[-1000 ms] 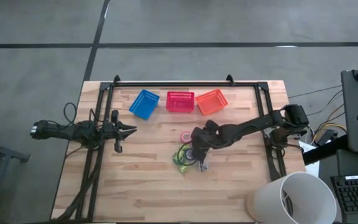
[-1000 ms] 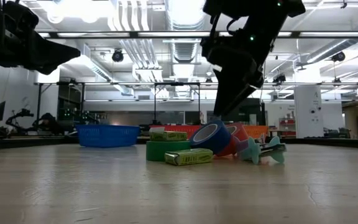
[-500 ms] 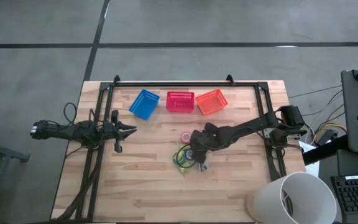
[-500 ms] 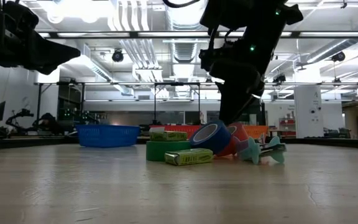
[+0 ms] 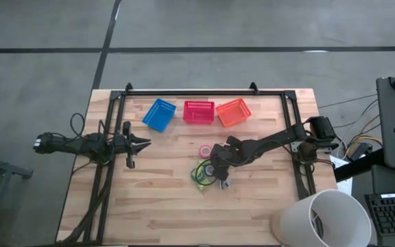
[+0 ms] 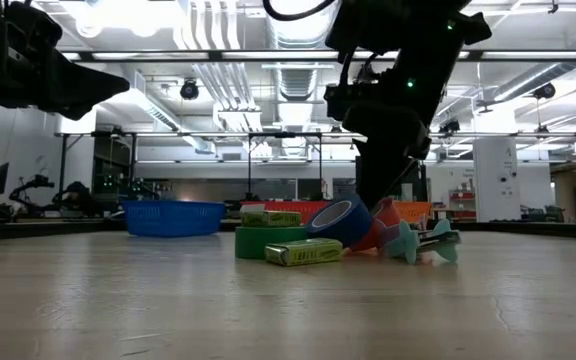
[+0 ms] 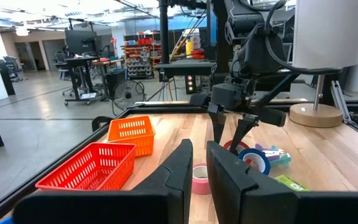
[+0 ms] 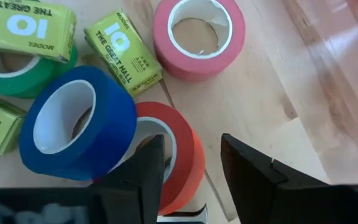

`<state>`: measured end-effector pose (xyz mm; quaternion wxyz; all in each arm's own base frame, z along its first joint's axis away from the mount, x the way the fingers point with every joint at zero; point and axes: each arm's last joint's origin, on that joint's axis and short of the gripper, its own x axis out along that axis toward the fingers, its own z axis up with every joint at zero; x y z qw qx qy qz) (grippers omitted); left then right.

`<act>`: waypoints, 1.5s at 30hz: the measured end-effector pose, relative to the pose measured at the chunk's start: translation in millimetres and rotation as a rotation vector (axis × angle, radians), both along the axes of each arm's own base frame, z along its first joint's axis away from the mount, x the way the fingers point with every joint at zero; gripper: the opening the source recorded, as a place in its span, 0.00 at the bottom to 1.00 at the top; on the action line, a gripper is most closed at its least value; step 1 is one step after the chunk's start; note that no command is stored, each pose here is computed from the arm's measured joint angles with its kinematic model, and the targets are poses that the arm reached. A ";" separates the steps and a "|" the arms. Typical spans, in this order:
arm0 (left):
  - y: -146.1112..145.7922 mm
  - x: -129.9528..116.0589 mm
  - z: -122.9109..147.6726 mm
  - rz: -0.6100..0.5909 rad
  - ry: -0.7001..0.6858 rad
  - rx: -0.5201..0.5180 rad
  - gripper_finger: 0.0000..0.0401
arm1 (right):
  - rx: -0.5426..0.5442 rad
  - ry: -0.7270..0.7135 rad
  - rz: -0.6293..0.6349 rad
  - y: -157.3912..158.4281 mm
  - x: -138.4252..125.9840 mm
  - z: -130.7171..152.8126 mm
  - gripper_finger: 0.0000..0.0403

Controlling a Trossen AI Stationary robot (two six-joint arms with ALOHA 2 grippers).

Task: Pick and place Stapler, Stapler remover, tape
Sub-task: Put the orange tape into the orange bin

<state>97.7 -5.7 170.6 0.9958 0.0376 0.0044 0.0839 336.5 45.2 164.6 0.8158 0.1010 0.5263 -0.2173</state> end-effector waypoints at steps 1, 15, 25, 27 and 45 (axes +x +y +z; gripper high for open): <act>0.0 0.0 0.0 0.000 0.000 0.000 0.13 | 0.000 0.002 -0.001 -0.1 -0.5 -0.7 0.35; 0.0 0.0 0.0 0.000 0.000 0.000 0.13 | -0.020 0.016 0.027 -0.6 -1.3 -0.4 0.11; 0.0 0.0 0.1 0.000 0.000 0.000 0.13 | -0.054 -0.015 0.094 -6.4 9.6 20.8 0.12; 0.0 0.0 0.1 0.000 0.000 0.000 0.13 | -0.073 -0.008 0.092 -10.7 11.2 26.4 0.12; 0.0 0.0 0.1 -0.001 0.000 0.000 0.13 | -0.329 -0.001 -0.100 -66.2 9.3 58.1 0.12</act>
